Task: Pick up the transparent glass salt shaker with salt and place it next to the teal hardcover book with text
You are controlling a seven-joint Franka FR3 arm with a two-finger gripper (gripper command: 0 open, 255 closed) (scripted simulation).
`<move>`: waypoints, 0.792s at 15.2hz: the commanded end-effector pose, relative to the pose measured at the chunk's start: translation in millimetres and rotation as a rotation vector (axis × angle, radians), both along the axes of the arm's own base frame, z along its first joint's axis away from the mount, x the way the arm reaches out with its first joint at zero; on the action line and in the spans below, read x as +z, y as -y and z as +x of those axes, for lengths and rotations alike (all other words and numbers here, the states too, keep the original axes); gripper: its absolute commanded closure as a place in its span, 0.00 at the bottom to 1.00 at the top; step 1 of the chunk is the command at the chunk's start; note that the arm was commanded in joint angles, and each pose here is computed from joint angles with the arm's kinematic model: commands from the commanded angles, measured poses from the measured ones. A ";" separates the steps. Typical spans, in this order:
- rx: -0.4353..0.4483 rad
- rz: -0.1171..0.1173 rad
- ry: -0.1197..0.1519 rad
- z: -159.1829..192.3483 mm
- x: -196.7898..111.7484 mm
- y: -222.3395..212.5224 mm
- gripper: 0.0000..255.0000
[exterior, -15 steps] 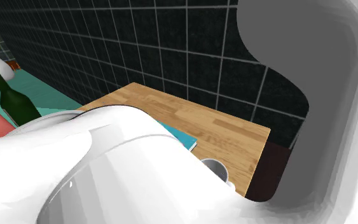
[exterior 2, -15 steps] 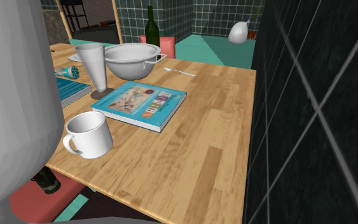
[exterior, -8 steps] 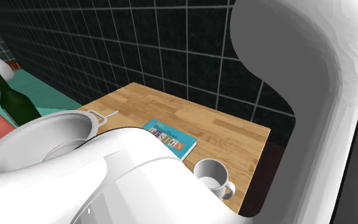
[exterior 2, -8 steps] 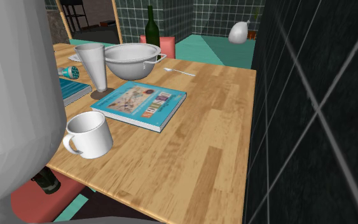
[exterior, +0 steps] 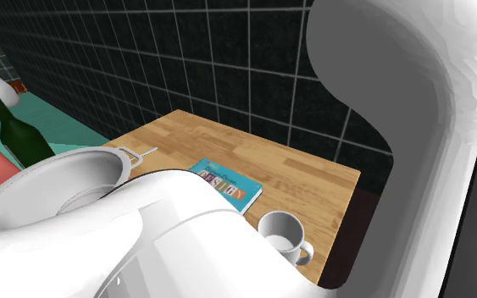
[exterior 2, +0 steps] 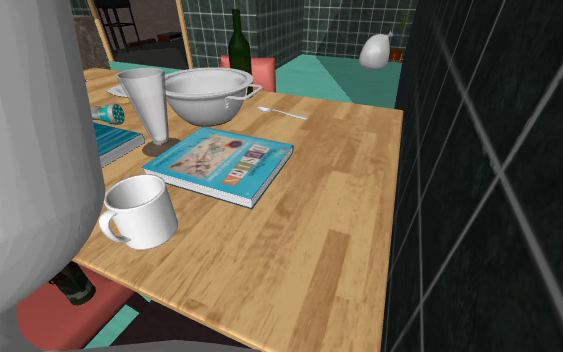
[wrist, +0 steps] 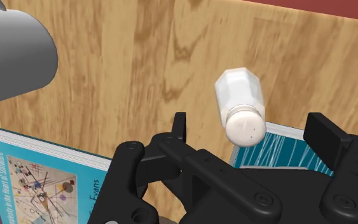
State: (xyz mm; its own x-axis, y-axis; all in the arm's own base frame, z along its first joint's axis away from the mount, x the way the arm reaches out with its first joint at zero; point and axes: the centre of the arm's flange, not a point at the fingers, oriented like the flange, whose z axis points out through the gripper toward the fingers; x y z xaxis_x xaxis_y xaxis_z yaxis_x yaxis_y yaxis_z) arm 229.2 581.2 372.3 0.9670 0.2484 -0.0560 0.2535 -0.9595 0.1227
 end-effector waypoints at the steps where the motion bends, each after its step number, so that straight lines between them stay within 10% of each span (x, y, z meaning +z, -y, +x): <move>1: 0.000 0.000 0.000 0.0 0.0 0.0 0.00; 5: 0.000 0.000 0.000 1.2 49.5 -6.6 0.00; 12: 0.000 0.000 0.000 1.2 49.6 -6.6 0.00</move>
